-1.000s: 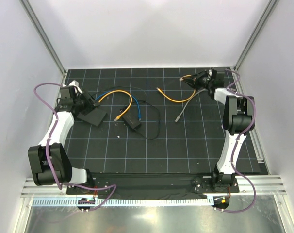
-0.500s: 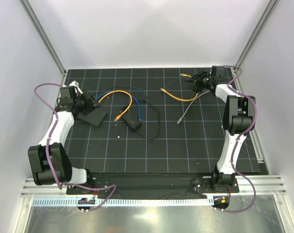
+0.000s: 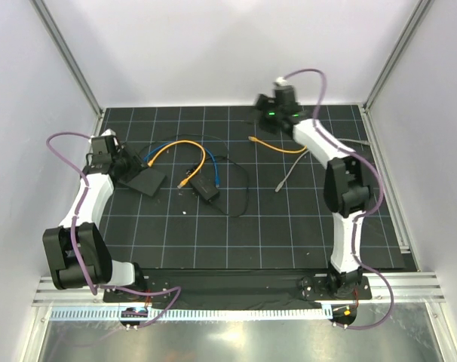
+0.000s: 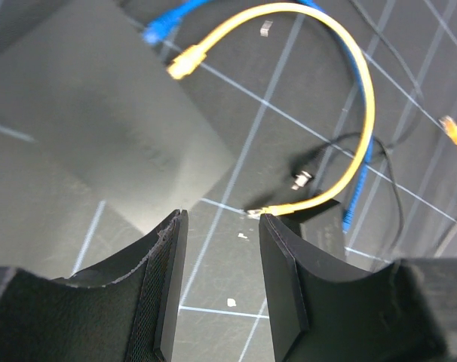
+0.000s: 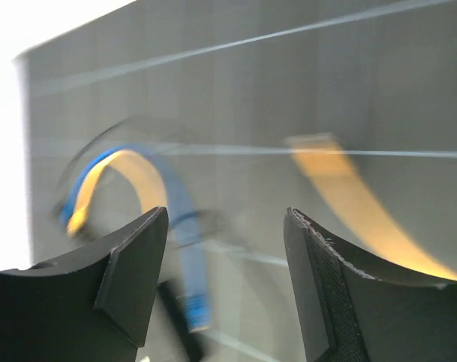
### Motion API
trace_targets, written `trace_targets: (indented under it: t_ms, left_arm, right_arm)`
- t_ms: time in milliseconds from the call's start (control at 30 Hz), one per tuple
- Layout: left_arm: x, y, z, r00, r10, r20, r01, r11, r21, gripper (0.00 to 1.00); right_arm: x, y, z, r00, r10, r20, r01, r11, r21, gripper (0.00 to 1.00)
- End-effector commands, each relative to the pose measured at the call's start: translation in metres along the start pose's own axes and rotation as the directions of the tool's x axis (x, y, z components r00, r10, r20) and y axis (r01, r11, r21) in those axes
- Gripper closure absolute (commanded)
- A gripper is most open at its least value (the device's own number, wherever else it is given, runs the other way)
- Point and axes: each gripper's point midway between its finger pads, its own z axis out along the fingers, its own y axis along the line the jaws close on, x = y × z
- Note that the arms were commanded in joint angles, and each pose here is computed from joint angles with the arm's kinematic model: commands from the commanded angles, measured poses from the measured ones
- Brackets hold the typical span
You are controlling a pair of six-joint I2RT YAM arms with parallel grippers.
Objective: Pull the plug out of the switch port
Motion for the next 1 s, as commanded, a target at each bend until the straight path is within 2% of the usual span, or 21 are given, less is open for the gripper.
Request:
trace_targets:
  t_ms: [0,67,167,367,400,533,633,733,967]
  left_arm:
    - [-0.023,0.006,-0.013,0.997,-0.007,0.081,0.012,0.998,-0.064,0.53]
    - [-0.022,0.014,-0.013,0.997,-0.014,0.079,0.022,0.995,-0.099,0.53]
    - [-0.023,0.023,-0.013,0.996,-0.029,0.083,0.041,0.988,-0.15,0.54]
    - [-0.018,0.04,-0.003,0.995,-0.091,0.047,0.1,0.97,-0.222,0.55]
    - [-0.015,0.042,-0.002,0.994,-0.1,0.036,0.105,0.967,-0.233,0.55]
    - [-0.013,0.049,0.003,0.992,-0.122,0.017,0.122,0.959,-0.257,0.56]
    - [-0.013,0.052,0.004,0.991,-0.136,0.017,0.136,0.955,-0.262,0.56]
    - [-0.013,0.055,0.005,0.989,-0.146,0.016,0.145,0.953,-0.267,0.56]
    - [-0.01,0.057,0.01,0.985,-0.171,-0.007,0.163,0.951,-0.263,0.56]
  right_arm:
    - [0.022,0.117,-0.007,0.987,-0.146,0.06,0.157,0.951,-0.268,0.31]
    - [0.051,0.157,-0.004,0.989,-0.146,0.028,0.146,0.922,-0.359,0.32]
    - [0.075,0.209,-0.006,0.989,-0.143,0.045,0.146,0.855,-0.498,0.34]
    - [0.134,0.273,0.006,0.989,-0.142,-0.048,0.081,0.777,-0.624,0.37]
    - [0.151,0.269,0.022,0.986,-0.143,-0.084,0.061,0.785,-0.616,0.39]
    - [0.179,0.298,0.037,0.981,-0.131,-0.143,0.004,0.75,-0.662,0.44]
    - [0.209,0.299,0.053,0.972,-0.149,-0.183,-0.004,0.765,-0.644,0.47]
    - [0.22,0.308,0.056,0.969,-0.152,-0.194,-0.013,0.755,-0.656,0.49]
    - [0.242,0.3,0.076,0.964,-0.118,-0.237,-0.056,0.783,-0.619,0.49]
